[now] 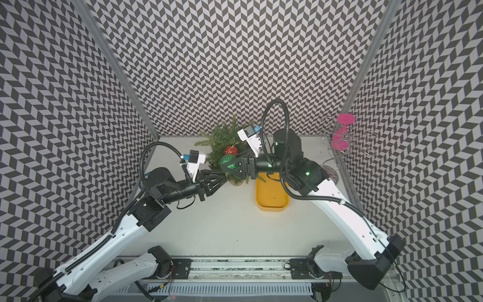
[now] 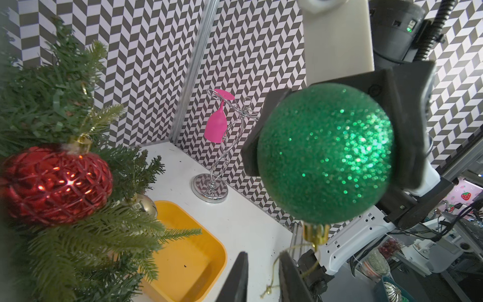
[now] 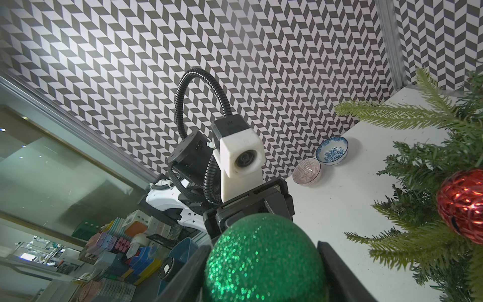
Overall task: Decorate the small christmas tree with ornaments
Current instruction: Hang an ornament on the christmas tree.
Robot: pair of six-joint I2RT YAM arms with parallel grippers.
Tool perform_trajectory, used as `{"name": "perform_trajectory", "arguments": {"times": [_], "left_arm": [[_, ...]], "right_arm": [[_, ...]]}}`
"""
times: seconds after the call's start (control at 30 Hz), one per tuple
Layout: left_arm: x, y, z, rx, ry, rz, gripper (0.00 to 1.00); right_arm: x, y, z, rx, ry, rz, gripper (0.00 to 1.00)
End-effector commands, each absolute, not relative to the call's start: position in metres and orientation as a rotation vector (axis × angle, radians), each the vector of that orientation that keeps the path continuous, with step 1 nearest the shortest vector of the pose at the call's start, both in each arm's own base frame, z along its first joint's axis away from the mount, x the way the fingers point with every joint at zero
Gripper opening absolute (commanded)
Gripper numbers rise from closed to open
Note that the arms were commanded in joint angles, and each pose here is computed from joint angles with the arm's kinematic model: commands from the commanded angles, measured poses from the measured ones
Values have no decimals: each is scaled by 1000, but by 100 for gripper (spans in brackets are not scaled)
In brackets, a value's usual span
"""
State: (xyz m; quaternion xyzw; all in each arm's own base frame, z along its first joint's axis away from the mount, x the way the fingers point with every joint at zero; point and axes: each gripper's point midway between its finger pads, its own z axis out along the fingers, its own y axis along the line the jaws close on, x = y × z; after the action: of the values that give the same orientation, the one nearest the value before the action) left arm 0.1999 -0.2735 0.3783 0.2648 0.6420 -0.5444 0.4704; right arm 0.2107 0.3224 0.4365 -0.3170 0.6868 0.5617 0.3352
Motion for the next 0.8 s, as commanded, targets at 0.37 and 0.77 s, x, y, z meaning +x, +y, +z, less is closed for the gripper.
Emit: {"name": "perform_trajectory", "arguments": {"times": [0.37, 0.77], "left_arm": [[195, -267, 384, 663, 1544, -1300, 0], [197, -259, 375, 640, 1582, -1264, 0]], "right_arm": [[209, 321, 448, -840, 1717, 1455, 61], [230, 310, 441, -739, 1743, 1384, 61]]}}
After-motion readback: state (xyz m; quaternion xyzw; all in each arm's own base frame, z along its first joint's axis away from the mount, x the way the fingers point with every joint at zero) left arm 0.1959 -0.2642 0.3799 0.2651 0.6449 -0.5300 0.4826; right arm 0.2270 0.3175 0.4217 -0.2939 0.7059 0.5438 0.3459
